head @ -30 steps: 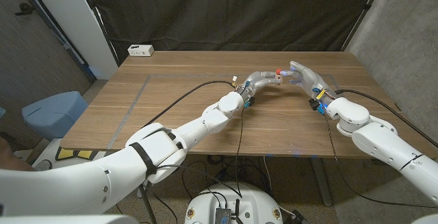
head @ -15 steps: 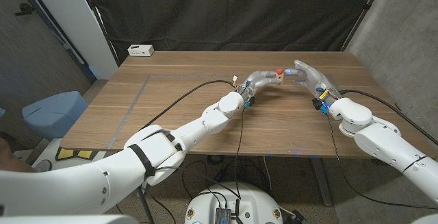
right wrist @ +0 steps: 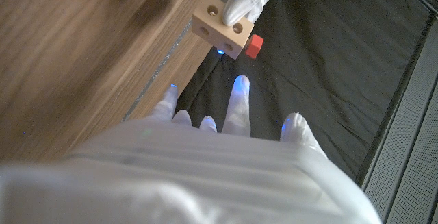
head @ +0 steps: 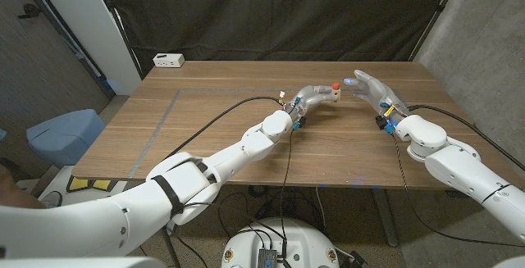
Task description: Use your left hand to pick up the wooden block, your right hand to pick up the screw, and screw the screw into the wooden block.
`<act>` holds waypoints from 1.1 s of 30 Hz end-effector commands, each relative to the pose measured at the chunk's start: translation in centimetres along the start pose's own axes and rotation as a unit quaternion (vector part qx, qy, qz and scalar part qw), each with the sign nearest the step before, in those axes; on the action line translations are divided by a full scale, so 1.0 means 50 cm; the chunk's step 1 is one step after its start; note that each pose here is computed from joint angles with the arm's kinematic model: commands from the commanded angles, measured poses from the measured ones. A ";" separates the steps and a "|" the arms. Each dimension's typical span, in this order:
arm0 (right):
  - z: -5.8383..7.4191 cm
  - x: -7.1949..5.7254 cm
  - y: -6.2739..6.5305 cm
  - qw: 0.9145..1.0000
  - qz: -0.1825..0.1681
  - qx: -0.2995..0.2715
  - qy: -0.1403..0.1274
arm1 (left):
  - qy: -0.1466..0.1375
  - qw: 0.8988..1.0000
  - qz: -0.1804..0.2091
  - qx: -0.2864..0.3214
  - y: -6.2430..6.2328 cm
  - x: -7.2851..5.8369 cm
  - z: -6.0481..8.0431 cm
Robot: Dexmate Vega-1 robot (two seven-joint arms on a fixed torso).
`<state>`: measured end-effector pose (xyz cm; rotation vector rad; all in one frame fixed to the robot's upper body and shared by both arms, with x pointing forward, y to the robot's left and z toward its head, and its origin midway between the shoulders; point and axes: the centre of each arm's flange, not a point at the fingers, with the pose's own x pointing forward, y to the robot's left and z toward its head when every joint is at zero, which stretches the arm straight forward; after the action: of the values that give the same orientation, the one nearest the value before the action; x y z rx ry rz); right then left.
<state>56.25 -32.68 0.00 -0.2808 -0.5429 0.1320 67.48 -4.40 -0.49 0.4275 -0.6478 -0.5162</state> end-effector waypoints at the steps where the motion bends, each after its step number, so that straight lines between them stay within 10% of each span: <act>1: 0.002 0.016 0.000 1.000 0.015 -0.005 -0.004 | 0.002 1.000 0.000 0.001 0.000 -0.001 -0.001; 33: 0.010 0.053 0.018 0.998 0.063 -0.007 0.003 | 0.003 1.000 0.000 0.001 0.001 0.003 -0.002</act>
<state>57.84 -31.50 1.27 -0.3202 -0.5274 0.2279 67.67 -4.37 -0.53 0.4320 -0.6413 -0.5136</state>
